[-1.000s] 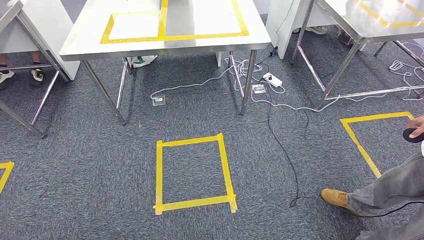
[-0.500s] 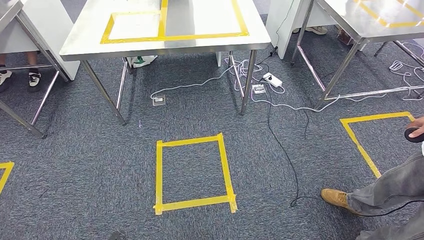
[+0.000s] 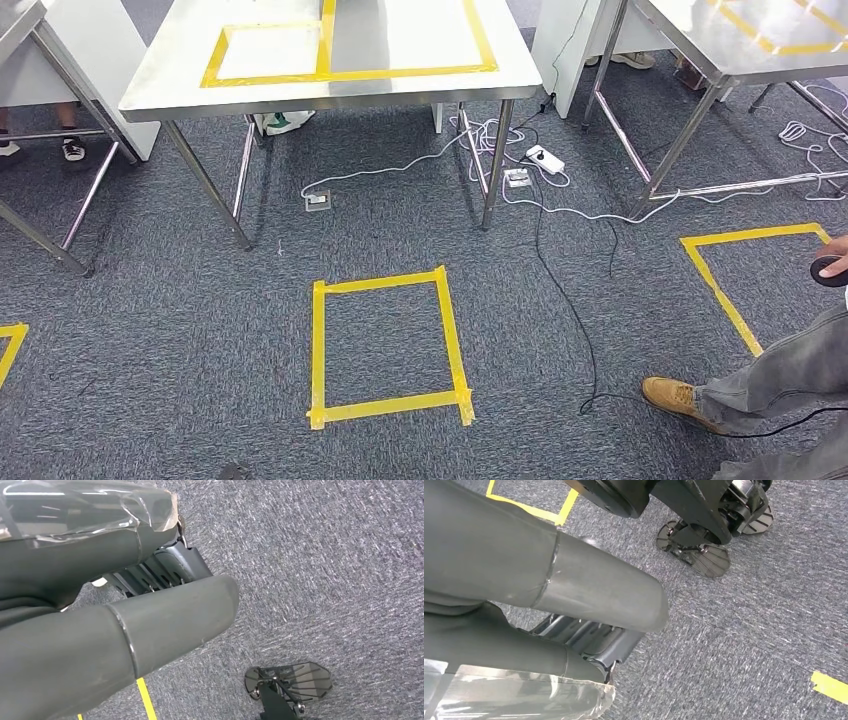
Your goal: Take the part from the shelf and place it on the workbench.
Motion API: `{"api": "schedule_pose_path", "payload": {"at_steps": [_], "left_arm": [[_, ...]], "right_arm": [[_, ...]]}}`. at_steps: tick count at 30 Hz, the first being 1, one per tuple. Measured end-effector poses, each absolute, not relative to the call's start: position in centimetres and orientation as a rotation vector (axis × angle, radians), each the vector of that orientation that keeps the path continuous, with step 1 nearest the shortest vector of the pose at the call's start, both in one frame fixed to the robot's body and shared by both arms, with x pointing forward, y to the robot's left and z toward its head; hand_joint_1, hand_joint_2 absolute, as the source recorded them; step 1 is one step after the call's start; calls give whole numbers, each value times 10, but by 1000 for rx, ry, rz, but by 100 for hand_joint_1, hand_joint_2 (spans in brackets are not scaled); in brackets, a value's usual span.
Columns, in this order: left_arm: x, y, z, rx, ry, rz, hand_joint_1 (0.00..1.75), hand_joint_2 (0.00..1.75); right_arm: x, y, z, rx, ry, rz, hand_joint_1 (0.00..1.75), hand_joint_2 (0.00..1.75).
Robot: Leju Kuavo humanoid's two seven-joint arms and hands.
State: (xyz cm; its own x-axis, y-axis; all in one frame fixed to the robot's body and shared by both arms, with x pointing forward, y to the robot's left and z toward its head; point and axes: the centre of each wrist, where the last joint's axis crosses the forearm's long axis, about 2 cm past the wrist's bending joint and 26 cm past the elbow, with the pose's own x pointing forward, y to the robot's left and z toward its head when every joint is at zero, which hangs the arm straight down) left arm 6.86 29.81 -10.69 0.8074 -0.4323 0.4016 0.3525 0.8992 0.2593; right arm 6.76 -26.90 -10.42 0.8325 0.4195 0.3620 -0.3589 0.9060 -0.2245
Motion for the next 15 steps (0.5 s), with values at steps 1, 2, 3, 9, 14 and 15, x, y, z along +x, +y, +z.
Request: {"api": "schedule_pose_path", "payload": {"at_steps": [1,2,3,9,14,15], "left_arm": [[69,298,-107,176,-471,-422,175,0],[69,298,-107,176,-471,-422,175,0],[69,298,-107,177,-471,-422,175,0],[69,298,-107,179,-472,-422,175,0],[69,298,-107,180,-472,-422,175,0],[69,298,-107,180,-472,-422,175,0]], "right_arm": [[68,-269,-104,-150,-418,414,175,0],[68,-269,-104,-151,-419,414,175,0],[68,-269,-104,-151,-420,414,175,0],[69,-269,-104,-155,-426,417,175,0],[69,-269,-104,-156,-427,418,175,0],[69,-269,-104,-156,-427,418,175,0]]}}
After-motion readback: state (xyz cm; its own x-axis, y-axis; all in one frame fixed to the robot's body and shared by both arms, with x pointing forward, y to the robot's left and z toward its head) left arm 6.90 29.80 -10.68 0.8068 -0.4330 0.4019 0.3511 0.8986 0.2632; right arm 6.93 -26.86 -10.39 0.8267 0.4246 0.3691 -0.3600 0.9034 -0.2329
